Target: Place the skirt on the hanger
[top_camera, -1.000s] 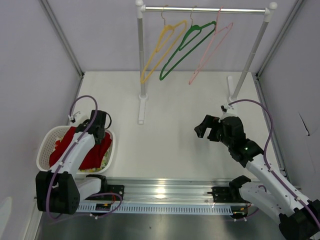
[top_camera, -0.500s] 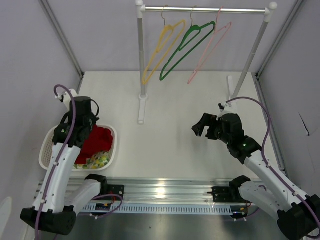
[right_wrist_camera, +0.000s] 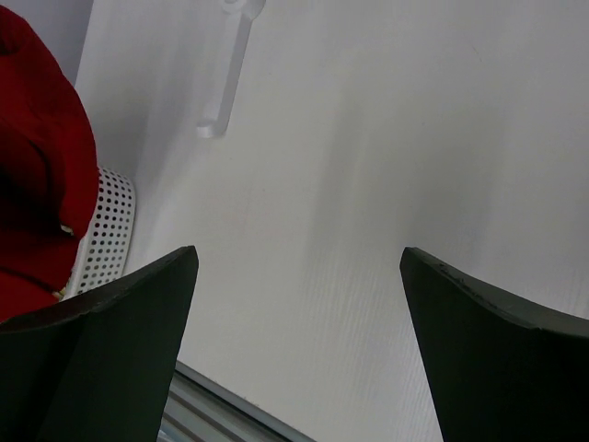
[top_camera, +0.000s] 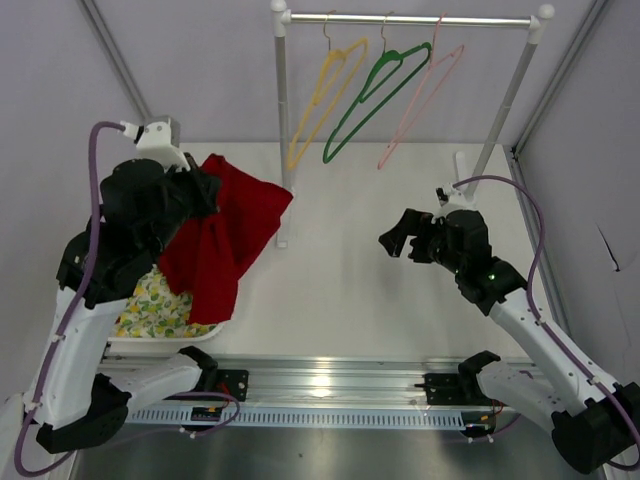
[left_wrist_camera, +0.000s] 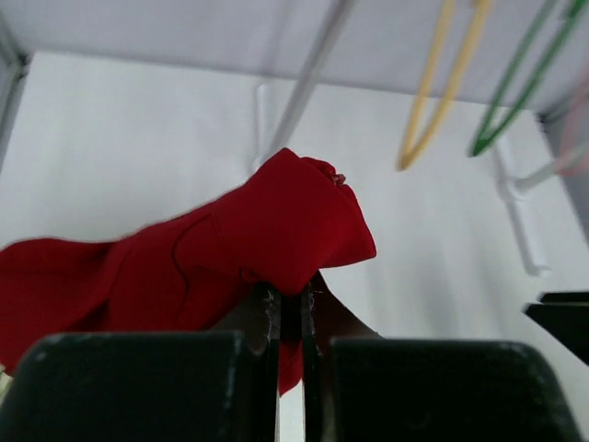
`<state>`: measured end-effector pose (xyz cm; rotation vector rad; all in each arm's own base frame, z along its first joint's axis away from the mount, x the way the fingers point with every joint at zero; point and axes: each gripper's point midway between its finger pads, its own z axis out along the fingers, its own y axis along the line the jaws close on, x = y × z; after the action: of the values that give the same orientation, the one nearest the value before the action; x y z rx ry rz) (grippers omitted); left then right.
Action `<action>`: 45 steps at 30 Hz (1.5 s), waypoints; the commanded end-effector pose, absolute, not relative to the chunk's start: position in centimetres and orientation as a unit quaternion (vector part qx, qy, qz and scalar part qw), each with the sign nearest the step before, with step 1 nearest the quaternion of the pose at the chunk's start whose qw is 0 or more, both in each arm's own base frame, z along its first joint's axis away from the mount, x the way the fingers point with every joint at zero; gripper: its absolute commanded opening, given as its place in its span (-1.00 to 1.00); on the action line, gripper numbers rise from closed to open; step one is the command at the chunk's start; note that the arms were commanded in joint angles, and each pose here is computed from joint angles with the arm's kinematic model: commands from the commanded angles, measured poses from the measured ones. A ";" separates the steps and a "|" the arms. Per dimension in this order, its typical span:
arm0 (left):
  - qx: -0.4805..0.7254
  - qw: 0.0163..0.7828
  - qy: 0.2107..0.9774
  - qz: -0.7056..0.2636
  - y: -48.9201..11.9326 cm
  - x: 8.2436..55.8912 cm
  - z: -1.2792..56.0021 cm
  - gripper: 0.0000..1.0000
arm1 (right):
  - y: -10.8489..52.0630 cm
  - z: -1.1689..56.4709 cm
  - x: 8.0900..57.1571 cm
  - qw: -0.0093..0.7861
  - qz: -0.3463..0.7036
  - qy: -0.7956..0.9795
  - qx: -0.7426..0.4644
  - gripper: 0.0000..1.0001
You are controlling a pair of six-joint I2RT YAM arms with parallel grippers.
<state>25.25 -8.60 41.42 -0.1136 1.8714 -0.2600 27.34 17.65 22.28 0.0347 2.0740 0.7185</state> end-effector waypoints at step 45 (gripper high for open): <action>0.275 0.443 0.798 -0.302 -31.8 20.8 31.1 -1.00 | 15.7 20.5 25.7 0.495 0.270 0.814 0.141 0.91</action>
<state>21.83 -31.31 36.19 0.6287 1.9450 -0.7146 25.85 17.85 22.70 0.2627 1.9433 0.7647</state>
